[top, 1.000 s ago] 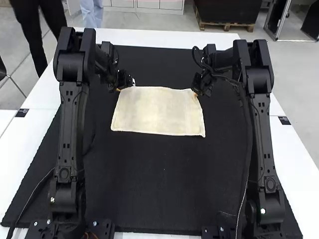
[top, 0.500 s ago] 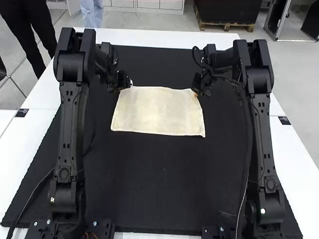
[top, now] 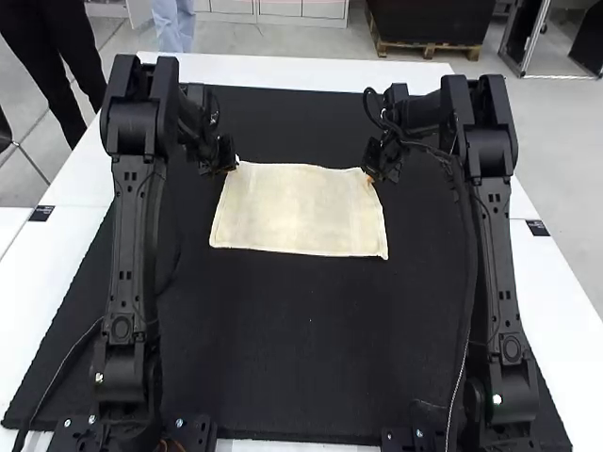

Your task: Fold the towel.

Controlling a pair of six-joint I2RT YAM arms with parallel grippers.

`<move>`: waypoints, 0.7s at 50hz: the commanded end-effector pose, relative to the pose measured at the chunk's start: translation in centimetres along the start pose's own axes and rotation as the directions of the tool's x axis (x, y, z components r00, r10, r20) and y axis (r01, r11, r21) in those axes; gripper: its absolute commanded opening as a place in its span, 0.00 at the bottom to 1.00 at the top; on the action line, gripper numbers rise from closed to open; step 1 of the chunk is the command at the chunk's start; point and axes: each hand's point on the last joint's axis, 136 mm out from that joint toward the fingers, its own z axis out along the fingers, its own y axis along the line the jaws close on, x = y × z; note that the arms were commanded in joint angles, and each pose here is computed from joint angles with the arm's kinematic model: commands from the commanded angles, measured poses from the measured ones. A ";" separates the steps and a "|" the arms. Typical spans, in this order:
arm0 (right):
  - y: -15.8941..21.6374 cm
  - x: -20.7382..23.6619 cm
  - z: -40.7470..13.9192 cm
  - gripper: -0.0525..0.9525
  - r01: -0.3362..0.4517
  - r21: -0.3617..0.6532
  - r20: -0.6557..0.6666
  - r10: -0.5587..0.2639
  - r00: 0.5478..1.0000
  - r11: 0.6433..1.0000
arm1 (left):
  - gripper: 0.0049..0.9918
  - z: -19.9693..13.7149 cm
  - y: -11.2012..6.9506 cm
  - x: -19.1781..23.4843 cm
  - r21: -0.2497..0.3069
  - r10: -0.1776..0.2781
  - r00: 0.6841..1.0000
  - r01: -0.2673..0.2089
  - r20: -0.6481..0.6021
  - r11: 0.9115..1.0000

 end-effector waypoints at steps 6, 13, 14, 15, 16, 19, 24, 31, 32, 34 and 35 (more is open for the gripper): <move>1.3 2.2 0.6 0.05 -0.004 -0.057 -0.083 -0.001 0.997 0.998 | 0.41 3.4 1.1 5.0 -0.058 0.004 0.995 -0.010 -0.099 0.998; 1.3 2.2 0.6 0.05 -0.004 -0.059 -0.086 -0.001 0.996 0.998 | 0.35 3.5 1.0 5.4 -0.069 0.013 0.994 -0.020 -0.112 0.997; 1.2 2.2 0.6 0.05 -0.006 -0.058 -0.087 0.001 0.996 0.998 | 0.33 3.5 1.2 5.4 -0.077 0.012 0.994 -0.021 -0.112 0.997; 1.4 2.3 0.6 0.05 -0.005 -0.061 -0.089 -0.001 0.996 0.998 | 0.31 3.5 1.2 5.5 -0.082 0.013 0.993 -0.022 -0.114 0.996; 1.4 2.2 0.6 0.05 -0.005 -0.062 -0.087 -0.001 0.996 0.998 | 0.29 3.5 1.3 5.6 -0.086 0.013 0.993 -0.023 -0.115 0.996; 1.4 2.2 0.6 0.05 -0.005 -0.064 -0.088 -0.001 0.996 0.998 | 0.09 3.4 1.7 5.7 -0.103 0.010 0.993 -0.022 -0.115 0.994; 1.6 2.1 0.5 0.05 -0.006 -0.065 -0.086 0.000 0.996 0.998 | 0.02 3.3 1.9 6.3 -0.130 0.013 0.991 -0.031 -0.136 0.991; 1.9 2.1 0.5 0.05 -0.004 -0.068 -0.085 -0.001 0.996 0.998 | 0.02 3.6 0.3 7.1 -0.109 0.046 0.987 -0.063 -0.151 0.992; 2.0 2.2 0.5 0.05 -0.003 -0.070 -0.086 -0.003 0.996 0.998 | 0.02 3.6 0.3 7.1 -0.107 0.046 0.988 -0.063 -0.150 0.992; 2.0 2.3 0.5 0.05 -0.003 -0.069 -0.091 -0.003 0.996 0.998 | 0.02 3.6 0.1 6.9 -0.104 0.049 0.988 -0.064 -0.145 0.993; 2.0 2.3 0.5 0.05 -0.003 -0.069 -0.091 -0.003 0.996 0.998 | 0.02 3.6 0.0 6.8 -0.102 0.049 0.988 -0.064 -0.144 0.993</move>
